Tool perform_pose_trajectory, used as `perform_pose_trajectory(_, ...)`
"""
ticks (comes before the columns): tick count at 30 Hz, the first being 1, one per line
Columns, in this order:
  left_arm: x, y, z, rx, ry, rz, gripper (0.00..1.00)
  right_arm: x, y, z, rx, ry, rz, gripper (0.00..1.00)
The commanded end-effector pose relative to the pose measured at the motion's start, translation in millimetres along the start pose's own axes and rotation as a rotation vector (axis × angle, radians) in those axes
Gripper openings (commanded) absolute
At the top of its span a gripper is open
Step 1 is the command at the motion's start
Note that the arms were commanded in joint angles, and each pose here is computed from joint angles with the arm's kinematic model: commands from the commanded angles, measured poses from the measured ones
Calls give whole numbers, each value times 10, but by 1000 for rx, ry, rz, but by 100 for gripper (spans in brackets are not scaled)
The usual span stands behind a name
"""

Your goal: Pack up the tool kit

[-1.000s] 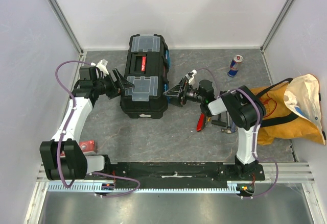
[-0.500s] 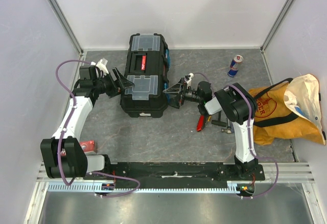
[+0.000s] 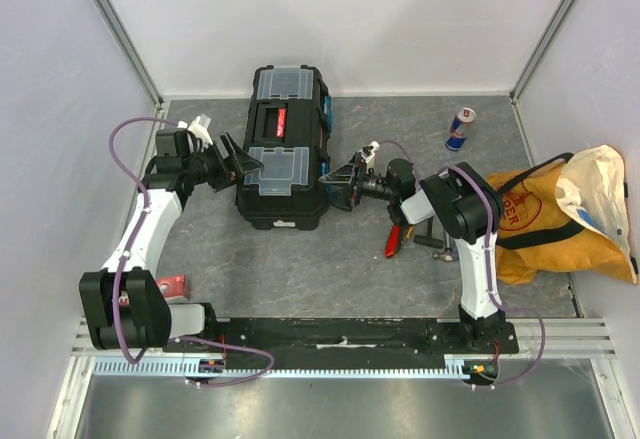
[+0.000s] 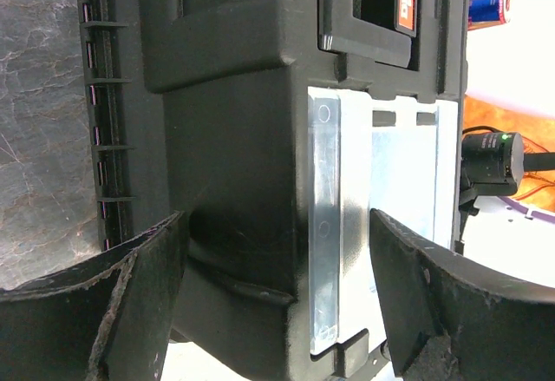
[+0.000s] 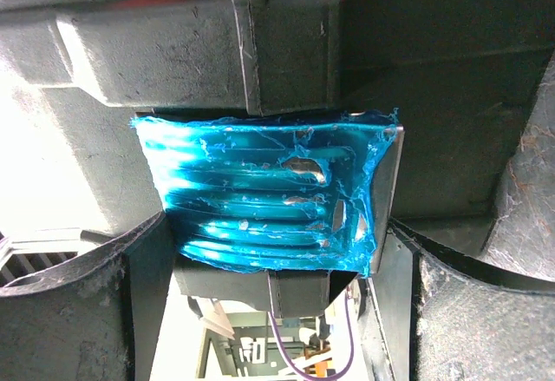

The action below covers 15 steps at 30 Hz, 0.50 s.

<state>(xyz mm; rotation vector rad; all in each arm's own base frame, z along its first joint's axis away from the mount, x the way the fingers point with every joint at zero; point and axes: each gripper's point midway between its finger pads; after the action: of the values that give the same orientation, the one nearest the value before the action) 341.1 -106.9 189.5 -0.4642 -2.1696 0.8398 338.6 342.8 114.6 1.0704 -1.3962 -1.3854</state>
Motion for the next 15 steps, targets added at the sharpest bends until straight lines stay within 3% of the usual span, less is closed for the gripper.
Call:
perform_pose_trajectory(1, -104, 301, 728, 37, 231, -103, 86, -176, 422, 118, 324, 9, -123, 0)
perform_pose_trajectory(9, -120, 574, 838, -3, 248, -248, 85, -184, 30, -17, 309, -57, 86, 0)
perform_pose_trajectory(15, -123, 679, 884, -20, 262, -297, 85, -181, -8, -84, 323, -92, 145, 0)
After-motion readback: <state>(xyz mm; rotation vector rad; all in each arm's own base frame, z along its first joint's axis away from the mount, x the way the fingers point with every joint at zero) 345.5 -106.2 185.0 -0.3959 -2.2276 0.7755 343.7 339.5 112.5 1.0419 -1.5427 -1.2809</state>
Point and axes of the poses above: each gripper's point midway between its finger pads, its own x axis back along the fingers, its own y axis along the line the jaws close on, z = x × y
